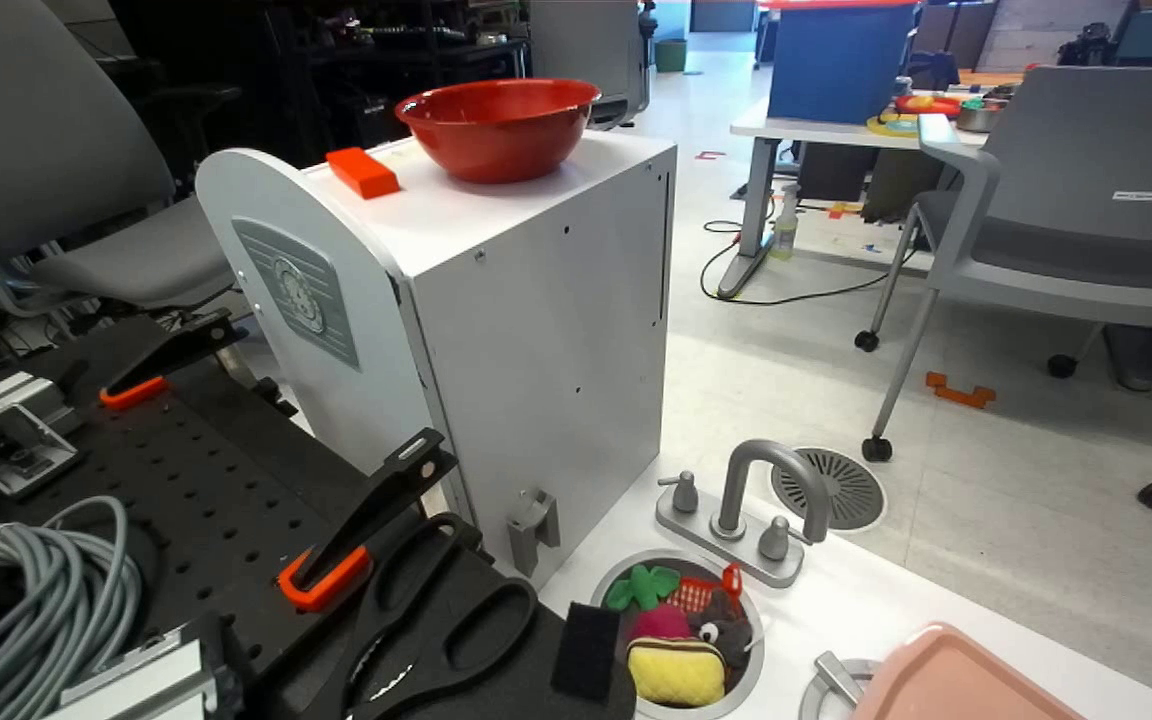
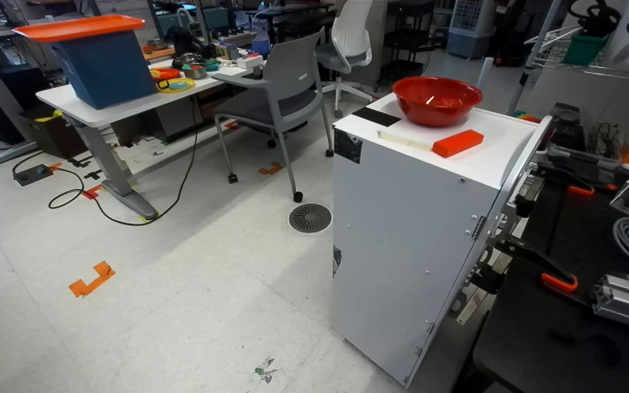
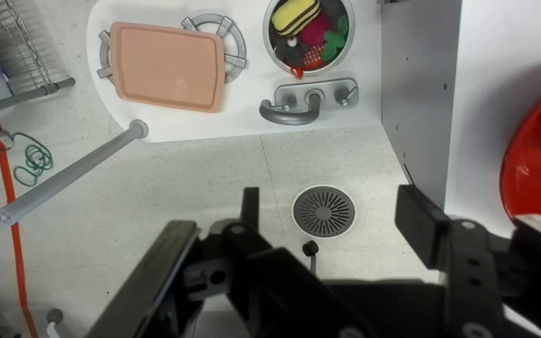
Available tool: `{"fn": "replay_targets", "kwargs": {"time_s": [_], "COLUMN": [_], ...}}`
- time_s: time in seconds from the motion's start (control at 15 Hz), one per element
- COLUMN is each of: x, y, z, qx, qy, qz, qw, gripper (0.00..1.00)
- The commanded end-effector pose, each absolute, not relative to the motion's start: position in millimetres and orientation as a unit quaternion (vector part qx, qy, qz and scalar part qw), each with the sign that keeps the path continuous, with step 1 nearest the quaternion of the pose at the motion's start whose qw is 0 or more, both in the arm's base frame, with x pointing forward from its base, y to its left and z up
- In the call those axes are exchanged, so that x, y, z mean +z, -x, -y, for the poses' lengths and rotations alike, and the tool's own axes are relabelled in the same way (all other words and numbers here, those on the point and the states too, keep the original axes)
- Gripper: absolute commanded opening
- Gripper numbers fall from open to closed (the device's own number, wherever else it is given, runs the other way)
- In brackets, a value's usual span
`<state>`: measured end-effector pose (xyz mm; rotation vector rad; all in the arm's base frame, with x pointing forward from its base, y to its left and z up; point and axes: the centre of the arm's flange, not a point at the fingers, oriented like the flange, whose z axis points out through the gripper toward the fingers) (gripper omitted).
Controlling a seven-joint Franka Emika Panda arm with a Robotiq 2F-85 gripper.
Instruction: Take the grey out of the red bowl
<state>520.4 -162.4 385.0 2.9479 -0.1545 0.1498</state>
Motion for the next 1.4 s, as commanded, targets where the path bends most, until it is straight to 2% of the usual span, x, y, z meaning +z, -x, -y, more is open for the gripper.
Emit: {"fn": "replay_targets", "kwargs": {"time_s": [0.0, 0.33, 1.0, 1.33], "x": [389, 390, 462, 472], "y": [-516, -515, -496, -490], "z": [162, 155, 69, 44], "qx": [0.065, 0.064, 0.128, 0.18], "qy": [-0.993, -0.994, -0.98, -0.976], "qz": [0.045, 0.035, -0.044, -0.08], "qw": [0.087, 0.081, 0.147, 0.097], "gripper": [1.0, 1.0, 1.0, 1.0]}}
